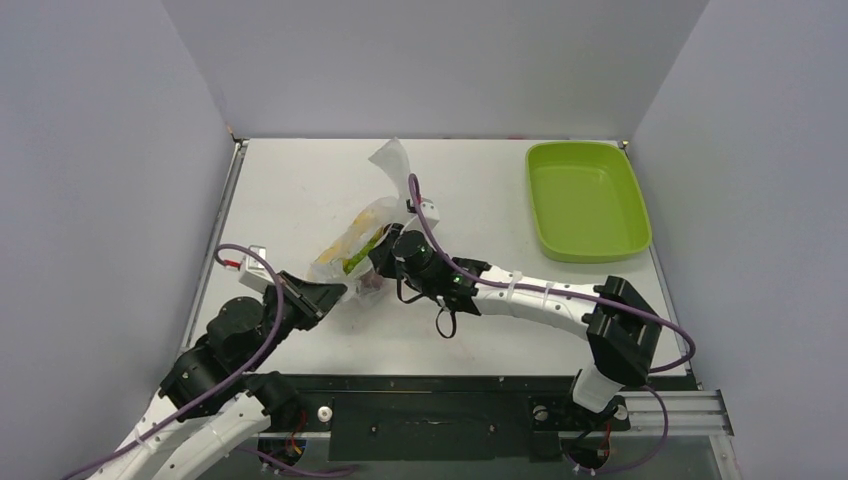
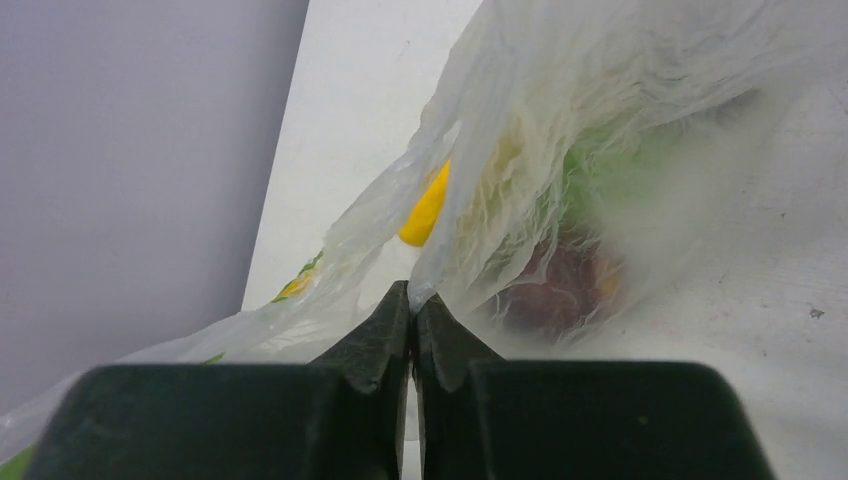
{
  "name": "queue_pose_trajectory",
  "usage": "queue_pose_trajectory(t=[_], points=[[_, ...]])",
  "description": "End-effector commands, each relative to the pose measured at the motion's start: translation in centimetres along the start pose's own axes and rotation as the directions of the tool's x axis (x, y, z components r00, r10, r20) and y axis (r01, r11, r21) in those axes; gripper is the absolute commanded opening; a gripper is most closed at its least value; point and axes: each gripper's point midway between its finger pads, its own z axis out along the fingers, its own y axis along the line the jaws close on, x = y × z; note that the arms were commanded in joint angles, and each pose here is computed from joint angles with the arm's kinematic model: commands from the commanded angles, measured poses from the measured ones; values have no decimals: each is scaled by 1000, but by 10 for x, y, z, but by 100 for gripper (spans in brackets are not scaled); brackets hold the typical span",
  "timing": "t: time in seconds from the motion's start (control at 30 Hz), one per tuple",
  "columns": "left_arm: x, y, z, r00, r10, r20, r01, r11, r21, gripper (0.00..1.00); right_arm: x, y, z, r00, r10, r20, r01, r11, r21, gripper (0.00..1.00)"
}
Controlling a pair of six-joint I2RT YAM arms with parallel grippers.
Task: Take the fake fruits out of the plastic bag
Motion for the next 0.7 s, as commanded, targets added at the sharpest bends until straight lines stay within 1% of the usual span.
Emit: queue_pose_trajectory(t=[0.0, 0.03, 0.07, 0.1, 0.13, 0.17, 0.2, 0.3, 0.33, 0.37, 0.4, 0.47, 0.57, 0.6, 0.67], points=[[-37, -6, -23, 991, 10, 134, -5, 999, -34, 0, -21, -8, -8, 997, 47, 58, -46, 999, -19, 0], [-40, -1, -28, 990, 23, 139, -14, 998, -66, 0, -30, -15, -10, 996, 55, 71, -54, 998, -20, 0], [-45, 5, -30, 986, 35, 162, -20, 995, -95, 0, -22, -21, -11, 998, 49, 36, -47, 998, -45, 0], [-45, 11, -33, 986, 51, 159, -31, 992, -126, 0, -33, -27, -12, 998, 39, 42, -37, 998, -59, 0], [-45, 18, -34, 985, 76, 156, -51, 985, -162, 0, -28, -31, -16, 1000, 29, 8, -29, 996, -88, 0], [-45, 21, -34, 984, 88, 155, -60, 983, -174, 0, -34, -43, -15, 1000, 20, 11, -19, 997, -76, 0], [-43, 25, -34, 984, 111, 142, -82, 978, -192, 0, -30, -52, -20, 1000, 14, -9, -15, 996, -89, 0], [-40, 33, -35, 982, 142, 121, -113, 968, -225, 0, -41, -85, -27, 1000, -14, -4, 14, 996, -84, 0], [-39, 34, -35, 982, 151, 112, -123, 966, -227, 0, -39, -92, -33, 1000, -23, -15, 21, 996, -90, 0], [-35, 35, -34, 981, 168, 92, -145, 965, -220, 0, -46, -101, -35, 999, -34, 0, 34, 996, -81, 0], [-33, 33, -33, 981, 175, 83, -155, 966, -206, 0, -42, -105, -38, 999, -42, -25, 40, 995, -95, 0], [-23, 30, -30, 976, 216, 26, -208, 962, -175, 0, -42, -113, -41, 997, -53, -50, 48, 993, -104, 0], [-5, 24, -29, 945, 312, -99, -322, 940, -114, 0, -36, -123, -46, 994, -83, -76, 76, 993, -92, 0], [0, 28, -28, 932, 333, -142, -350, 928, -127, 0, -34, -126, -48, 992, -97, -81, 89, 992, -89, 0], [3, 18, -33, 905, 380, -191, -402, 912, -88, 5, -29, -133, -49, 989, -111, -95, 105, 992, -71, 0]])
